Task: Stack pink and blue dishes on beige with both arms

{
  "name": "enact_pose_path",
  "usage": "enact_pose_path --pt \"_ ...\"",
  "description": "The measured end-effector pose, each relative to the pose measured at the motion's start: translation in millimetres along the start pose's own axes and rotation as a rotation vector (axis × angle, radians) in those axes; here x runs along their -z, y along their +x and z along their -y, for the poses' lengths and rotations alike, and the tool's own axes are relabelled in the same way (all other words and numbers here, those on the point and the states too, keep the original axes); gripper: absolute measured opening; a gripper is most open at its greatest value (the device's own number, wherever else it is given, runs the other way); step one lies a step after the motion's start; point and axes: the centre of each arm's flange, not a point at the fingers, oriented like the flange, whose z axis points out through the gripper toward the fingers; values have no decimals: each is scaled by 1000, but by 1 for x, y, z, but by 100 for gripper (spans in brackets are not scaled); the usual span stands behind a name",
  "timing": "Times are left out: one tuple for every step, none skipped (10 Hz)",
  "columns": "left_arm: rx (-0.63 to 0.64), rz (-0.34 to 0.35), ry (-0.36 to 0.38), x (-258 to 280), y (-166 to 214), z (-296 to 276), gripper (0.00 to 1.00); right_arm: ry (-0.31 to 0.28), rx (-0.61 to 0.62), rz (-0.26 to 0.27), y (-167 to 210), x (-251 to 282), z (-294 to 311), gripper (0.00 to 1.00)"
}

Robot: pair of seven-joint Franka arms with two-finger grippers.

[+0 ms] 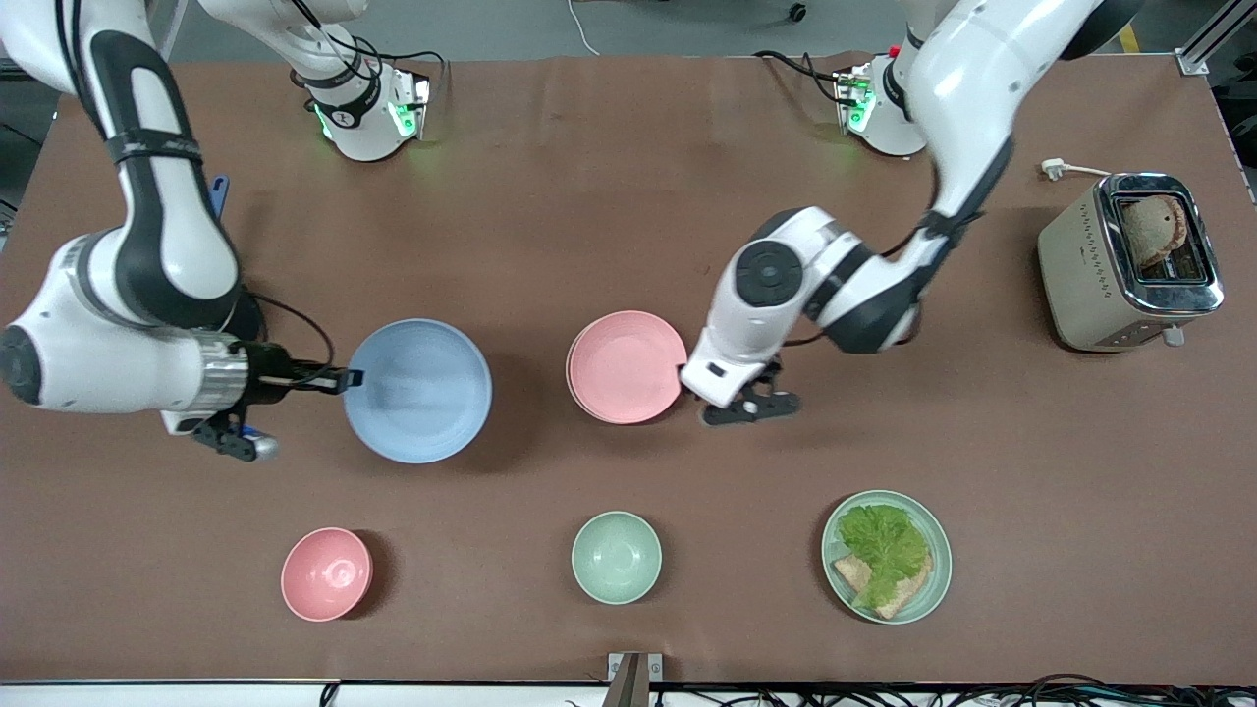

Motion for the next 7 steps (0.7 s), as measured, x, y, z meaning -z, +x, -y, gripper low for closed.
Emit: enact_pose_path --pt "-22 -50 18 50 30 34 99 6 -15 -3 -15 -12 26 6" --pt "-58 -88 45 95 52 68 100 17 -37 -19 -32 -32 56 6" --pt "-115 -111 75 129 64 97 100 35 -51 -45 -49 -58 86 6" --pt "-170 -123 104 156 71 125 100 45 -52 -69 -68 -87 110 6" --pt "-201 -124 113 178 74 149 100 48 -50 -90 -84 -115 125 6" --pt "-213 -124 110 198 73 164 100 47 -56 -103 -97 -142 134 6" --pt "-217 -123 107 216 69 174 100 49 -65 -114 -106 -169 143 6"
